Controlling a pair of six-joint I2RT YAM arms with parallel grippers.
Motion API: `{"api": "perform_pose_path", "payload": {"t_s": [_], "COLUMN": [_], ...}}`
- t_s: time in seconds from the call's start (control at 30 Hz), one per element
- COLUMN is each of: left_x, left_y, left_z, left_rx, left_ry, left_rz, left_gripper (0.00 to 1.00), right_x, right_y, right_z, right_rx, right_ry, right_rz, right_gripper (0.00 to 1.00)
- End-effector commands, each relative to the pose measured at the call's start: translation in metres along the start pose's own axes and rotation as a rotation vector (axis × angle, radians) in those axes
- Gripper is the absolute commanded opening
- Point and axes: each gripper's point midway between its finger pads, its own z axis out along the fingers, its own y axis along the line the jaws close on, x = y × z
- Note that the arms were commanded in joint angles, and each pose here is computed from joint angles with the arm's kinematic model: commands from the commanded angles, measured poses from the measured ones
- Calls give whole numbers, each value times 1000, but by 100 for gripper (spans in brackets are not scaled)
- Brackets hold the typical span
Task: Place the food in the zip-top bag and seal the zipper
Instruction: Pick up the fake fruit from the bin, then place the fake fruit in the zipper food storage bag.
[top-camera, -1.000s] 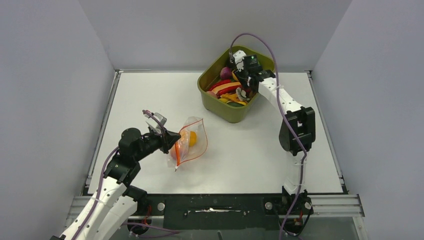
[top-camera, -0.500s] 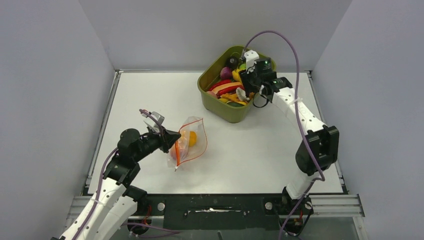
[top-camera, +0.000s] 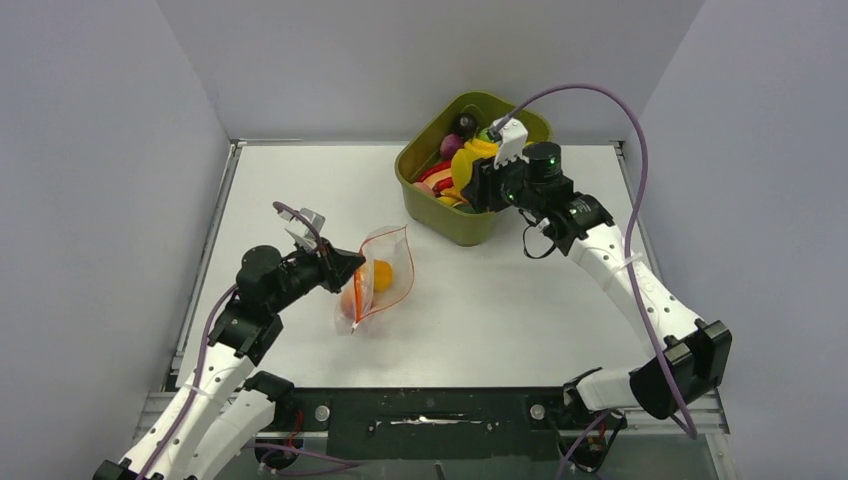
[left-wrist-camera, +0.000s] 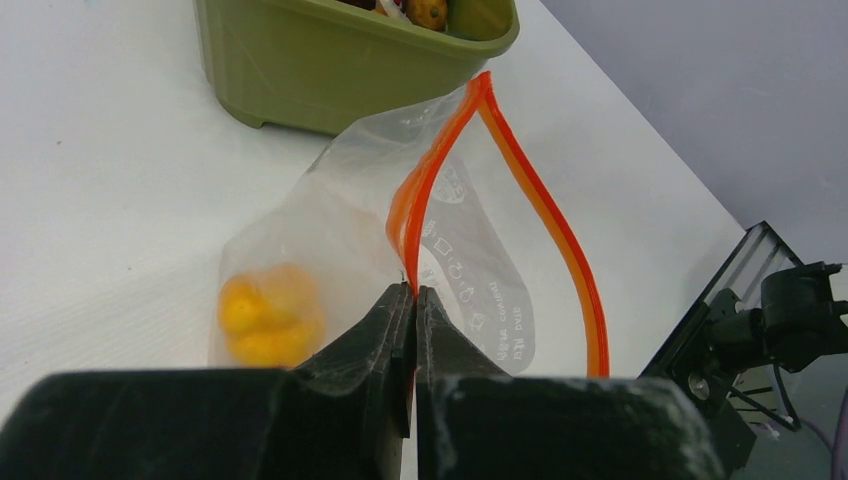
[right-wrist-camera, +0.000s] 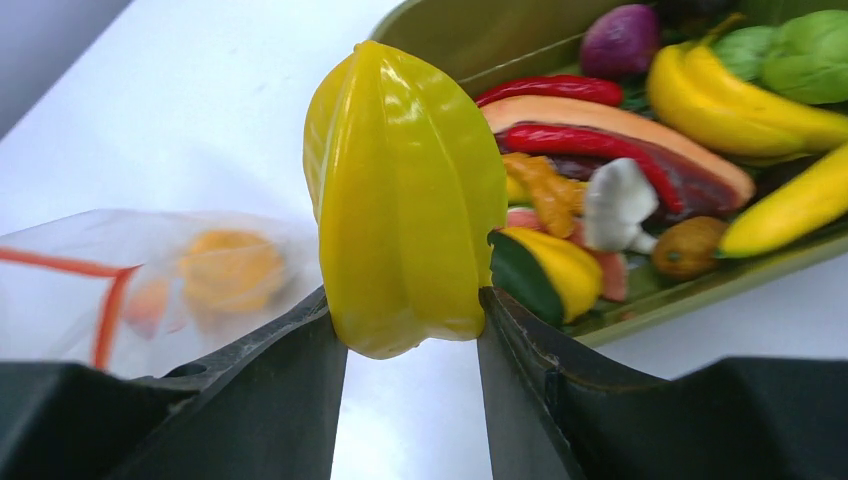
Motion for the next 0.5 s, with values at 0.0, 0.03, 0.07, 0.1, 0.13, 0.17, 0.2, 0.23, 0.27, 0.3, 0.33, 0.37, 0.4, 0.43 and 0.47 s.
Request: {"api": "perform_pose_path", "payload": {"t_s": [0.0,0.03,0.07,0.1,0.13,0.17,0.2,0.23,0.27,0.3,0.33,0.37,0.4,0.43,0.47], "left_x": [-51,-53,-56,-56,-56,-54,-60,-62,-63,-63,-62,-62,-63,-63,-63], "left_y": [-24,-25,-25,-23,-22,-20,-22,-22,-23,-23,-24,-23,-23,-23,-24], "left_z": [-4,-4,-4,-4,-3,-3,-4,-4,-4,-3,-3,-3,-3,-3,-3], "left_rx": [68,71,67,59,51,45,44,42,43,46,47,44,44,44,46], "left_ry": [-154,-163,-171,-172,-171,-164,-173,-173,-172,-170,-167,-166,-167,-168,-169], "left_rz": [25,27,27,25,25,25,31,31,31,31,29,27,26,24,23], "left_gripper": [0,0,0,0,0,0,0,0,0,0,0,0,0,0,0], "right_x": [-34,-36,-38,-39,-40,-40,-41,-40,-40,-40,-39,-38,-37,-34,-31], "right_y": [59,69,79,89,97,105,111,118,125,132,140,148,153,157,161], "right_z": [-28,-32,-35,-38,-40,-42,-44,-46,-48,-50,-51,-52,-53,-53,-53], "right_rx": [-146,-168,-189,-213,-234,-250,-259,-269,-280,-296,-314,-332,-340,-344,-346], "right_ry": [-145,-154,-162,-168,-171,-170,-170,-169,-168,-165,-161,-156,-150,-138,-124], "right_rz": [78,98,115,134,151,163,178,191,205,221,233,242,249,255,265], "right_gripper": [36,36,36,36,36,36,36,36,36,36,36,37,38,38,39]}}
